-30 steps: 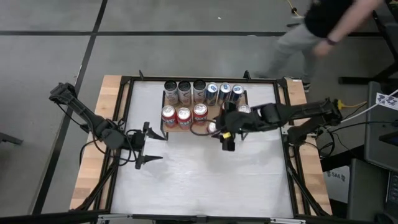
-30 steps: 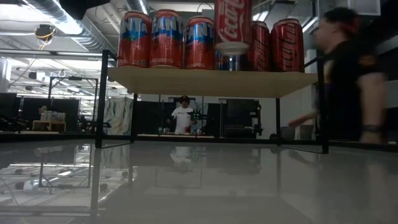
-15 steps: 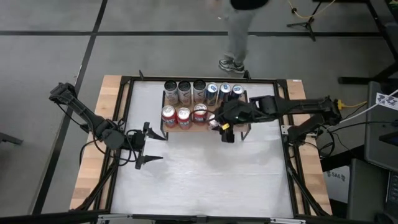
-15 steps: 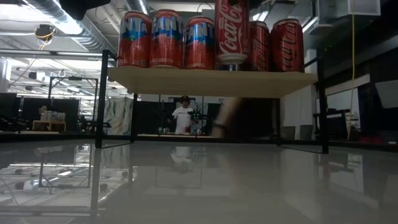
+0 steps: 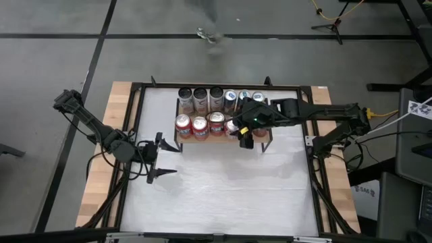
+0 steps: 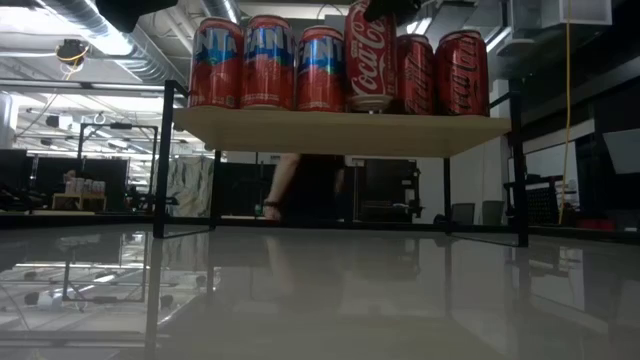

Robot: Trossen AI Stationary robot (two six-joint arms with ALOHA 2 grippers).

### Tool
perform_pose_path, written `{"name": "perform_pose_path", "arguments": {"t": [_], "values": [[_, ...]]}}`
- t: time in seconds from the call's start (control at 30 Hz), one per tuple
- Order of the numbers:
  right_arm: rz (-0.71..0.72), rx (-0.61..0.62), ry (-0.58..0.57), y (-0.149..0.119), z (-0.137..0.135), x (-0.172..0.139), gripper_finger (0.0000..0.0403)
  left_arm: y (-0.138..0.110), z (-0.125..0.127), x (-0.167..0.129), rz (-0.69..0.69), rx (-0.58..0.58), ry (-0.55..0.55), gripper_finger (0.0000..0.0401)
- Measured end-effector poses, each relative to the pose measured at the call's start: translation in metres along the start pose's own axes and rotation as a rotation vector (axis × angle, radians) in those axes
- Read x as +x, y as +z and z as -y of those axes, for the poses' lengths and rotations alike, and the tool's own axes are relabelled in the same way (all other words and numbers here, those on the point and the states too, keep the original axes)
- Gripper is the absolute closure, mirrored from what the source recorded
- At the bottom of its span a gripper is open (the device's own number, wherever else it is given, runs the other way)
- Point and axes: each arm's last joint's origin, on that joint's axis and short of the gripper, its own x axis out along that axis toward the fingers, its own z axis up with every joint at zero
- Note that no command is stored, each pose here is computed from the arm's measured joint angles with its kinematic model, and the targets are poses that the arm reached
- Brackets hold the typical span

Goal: Place canned beverage on shelf
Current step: Put the red soda can on the shelf aligned with the blue soda can

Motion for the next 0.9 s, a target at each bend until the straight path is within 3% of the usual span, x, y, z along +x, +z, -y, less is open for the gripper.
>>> {"name": "perform_pose_path", "arguments": {"t": [0.9], "values": [[-0.030, -0.056, 0.019, 0.000, -0.003, 0.014, 0.0116, 0.000, 0.000, 0.000, 0.002, -0.001, -0.001, 0.0049]]}}
